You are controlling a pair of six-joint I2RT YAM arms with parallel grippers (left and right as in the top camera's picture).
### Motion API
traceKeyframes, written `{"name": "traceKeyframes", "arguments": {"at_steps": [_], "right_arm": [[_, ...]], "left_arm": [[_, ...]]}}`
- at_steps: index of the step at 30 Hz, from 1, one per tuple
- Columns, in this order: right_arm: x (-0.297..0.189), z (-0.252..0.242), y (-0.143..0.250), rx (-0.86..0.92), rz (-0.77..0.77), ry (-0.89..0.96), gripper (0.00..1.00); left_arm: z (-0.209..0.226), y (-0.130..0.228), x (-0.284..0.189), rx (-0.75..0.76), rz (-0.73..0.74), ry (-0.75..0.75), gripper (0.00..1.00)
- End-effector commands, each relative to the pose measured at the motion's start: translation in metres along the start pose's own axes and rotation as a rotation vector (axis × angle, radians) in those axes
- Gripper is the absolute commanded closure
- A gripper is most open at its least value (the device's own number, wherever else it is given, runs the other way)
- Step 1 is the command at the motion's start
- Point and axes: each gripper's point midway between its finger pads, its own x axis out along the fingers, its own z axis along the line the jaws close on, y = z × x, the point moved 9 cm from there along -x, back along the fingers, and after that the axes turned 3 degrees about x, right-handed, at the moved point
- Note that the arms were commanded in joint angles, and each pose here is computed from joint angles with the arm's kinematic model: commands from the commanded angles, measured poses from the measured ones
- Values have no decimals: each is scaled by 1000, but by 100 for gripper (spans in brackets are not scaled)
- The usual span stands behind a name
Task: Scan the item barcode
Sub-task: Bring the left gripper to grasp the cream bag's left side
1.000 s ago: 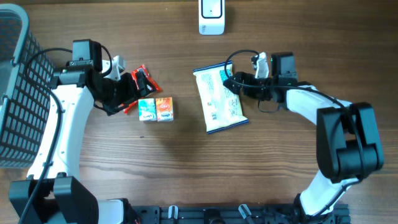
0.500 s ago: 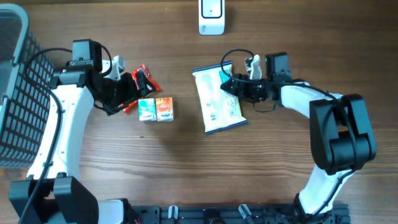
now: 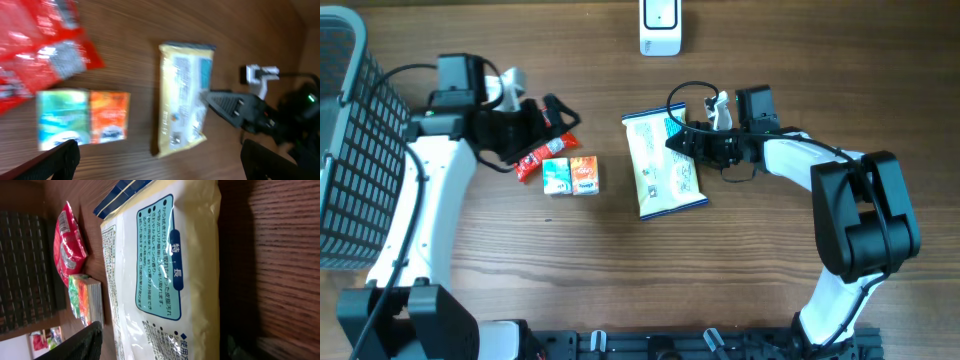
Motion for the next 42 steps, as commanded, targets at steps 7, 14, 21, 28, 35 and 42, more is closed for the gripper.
{"name": "traceKeyframes", "arguments": {"at_steps": [7,14,21,28,35,42], "right_arm": [[15,-28,18,87,43,120,28],[15,-29,19,89,48,124,29],[15,-29,19,90,48,123,29],[15,-29,19,94,47,123,29],[15,-29,19,95,47,123,32],[15,-29,19,101,47,123,32]], "left_arm": [[-58,30,94,103,204,88,96],[-41,30,152,-49,272,58,96],[-10,37,174,-111,295,-133,96],[-3,36,175,-138,253,-228,96],[-3,38,179,-154,247,-249,96],[-11,52,203,-126,309,-196,96]]}}
